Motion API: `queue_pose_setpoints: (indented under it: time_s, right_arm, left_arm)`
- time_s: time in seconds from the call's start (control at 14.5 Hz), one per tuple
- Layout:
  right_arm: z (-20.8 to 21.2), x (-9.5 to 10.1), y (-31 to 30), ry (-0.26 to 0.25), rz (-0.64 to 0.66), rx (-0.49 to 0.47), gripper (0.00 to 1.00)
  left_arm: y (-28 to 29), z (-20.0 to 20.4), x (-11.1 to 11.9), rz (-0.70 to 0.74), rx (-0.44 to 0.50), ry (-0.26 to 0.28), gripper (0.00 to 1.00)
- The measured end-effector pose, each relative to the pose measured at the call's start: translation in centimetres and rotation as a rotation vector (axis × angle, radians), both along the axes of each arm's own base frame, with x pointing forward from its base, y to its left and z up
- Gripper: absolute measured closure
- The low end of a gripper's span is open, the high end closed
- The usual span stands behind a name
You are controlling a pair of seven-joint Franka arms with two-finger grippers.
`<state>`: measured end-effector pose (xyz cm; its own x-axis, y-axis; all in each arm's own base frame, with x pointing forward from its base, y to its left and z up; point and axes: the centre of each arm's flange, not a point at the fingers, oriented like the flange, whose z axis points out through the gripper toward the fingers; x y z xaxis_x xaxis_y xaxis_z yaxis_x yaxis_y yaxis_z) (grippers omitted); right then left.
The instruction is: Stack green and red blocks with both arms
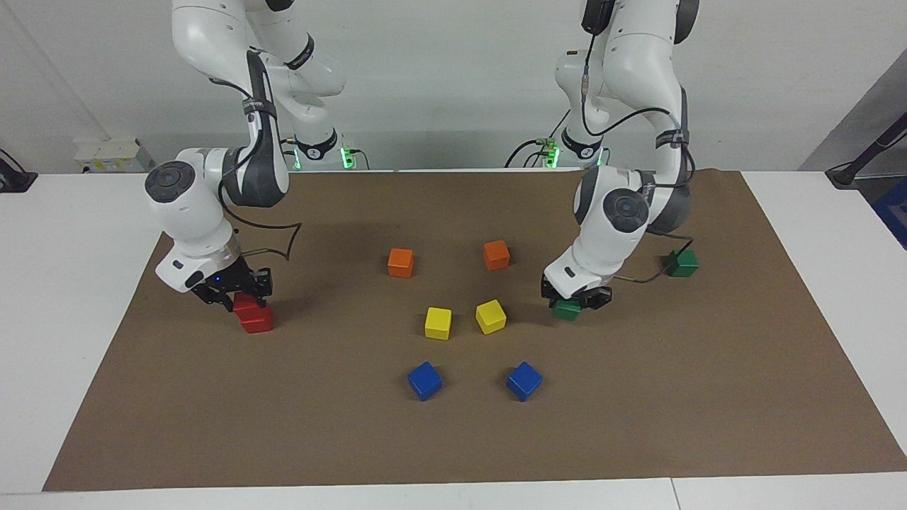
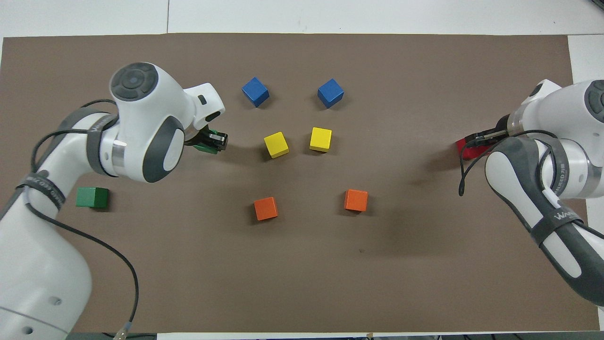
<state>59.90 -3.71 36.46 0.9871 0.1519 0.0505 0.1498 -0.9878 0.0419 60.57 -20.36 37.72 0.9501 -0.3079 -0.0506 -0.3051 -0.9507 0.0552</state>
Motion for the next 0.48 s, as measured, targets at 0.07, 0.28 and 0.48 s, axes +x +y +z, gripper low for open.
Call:
queue_pose_setpoints:
  time_s: [0.07,0.28,0.48]
  right_arm:
    - [0.0,0.0,0.0,0.000,0.000,0.000,0.11]
    - [0.3,0.0,0.0,-0.005,0.000,-0.001,0.00]
    - [2.3,0.3,0.0,-0.001,-0.002,-0.003,0.00]
  left_arm:
    - [2.0,2.3,-0.2,0.024,0.002,0.010,0.45]
    - [8.5,7.9,-1.2,0.076,0.003,0.031,0.45]
    - [14.8,10.2,-1.9,0.061,-0.006,0.053,0.45]
